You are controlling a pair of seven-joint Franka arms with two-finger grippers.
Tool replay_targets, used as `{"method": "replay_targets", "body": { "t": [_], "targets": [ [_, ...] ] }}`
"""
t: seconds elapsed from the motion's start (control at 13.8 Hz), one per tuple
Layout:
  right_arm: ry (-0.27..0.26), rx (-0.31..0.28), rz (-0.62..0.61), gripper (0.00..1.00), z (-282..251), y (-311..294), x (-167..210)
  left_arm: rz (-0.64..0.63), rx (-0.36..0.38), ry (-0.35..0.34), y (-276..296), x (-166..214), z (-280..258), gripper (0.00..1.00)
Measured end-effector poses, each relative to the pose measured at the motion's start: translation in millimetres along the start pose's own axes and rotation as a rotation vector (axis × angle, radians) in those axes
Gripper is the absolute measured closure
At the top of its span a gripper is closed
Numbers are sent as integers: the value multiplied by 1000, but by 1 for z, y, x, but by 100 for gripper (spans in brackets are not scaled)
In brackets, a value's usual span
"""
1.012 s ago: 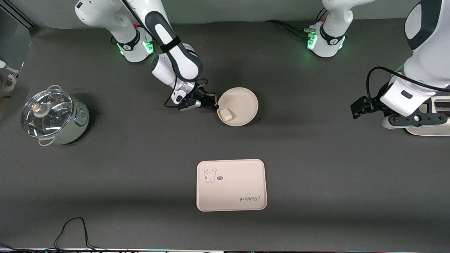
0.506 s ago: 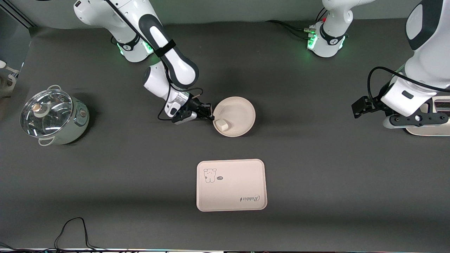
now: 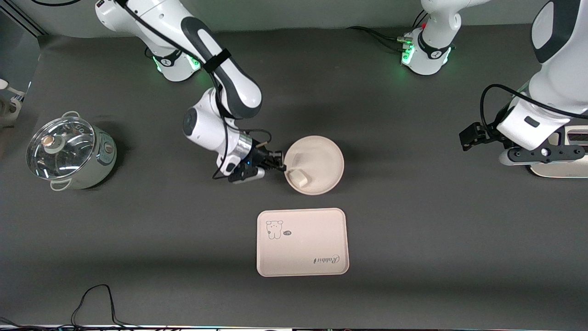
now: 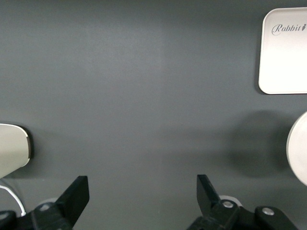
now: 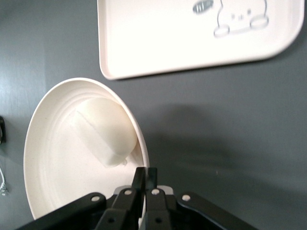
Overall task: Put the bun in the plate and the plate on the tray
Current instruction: 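Carry the plate with the right gripper over the white tray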
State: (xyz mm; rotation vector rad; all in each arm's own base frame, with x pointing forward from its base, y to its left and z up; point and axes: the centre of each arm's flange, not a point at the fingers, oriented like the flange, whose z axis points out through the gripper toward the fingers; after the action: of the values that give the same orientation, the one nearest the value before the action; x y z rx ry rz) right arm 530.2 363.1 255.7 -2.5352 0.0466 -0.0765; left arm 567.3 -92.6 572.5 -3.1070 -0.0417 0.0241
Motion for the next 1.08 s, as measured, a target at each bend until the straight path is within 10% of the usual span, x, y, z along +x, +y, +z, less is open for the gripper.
{"method": "replay_targets", "body": {
  "t": [0.43, 1.08],
  "targets": [
    [-49, -45, 13, 96, -11, -15, 114, 1, 17, 1, -2, 0, 1, 0],
    [21, -101, 10, 96, 45, 60, 195, 2, 19, -2, -2, 0, 1, 0]
  ]
}}
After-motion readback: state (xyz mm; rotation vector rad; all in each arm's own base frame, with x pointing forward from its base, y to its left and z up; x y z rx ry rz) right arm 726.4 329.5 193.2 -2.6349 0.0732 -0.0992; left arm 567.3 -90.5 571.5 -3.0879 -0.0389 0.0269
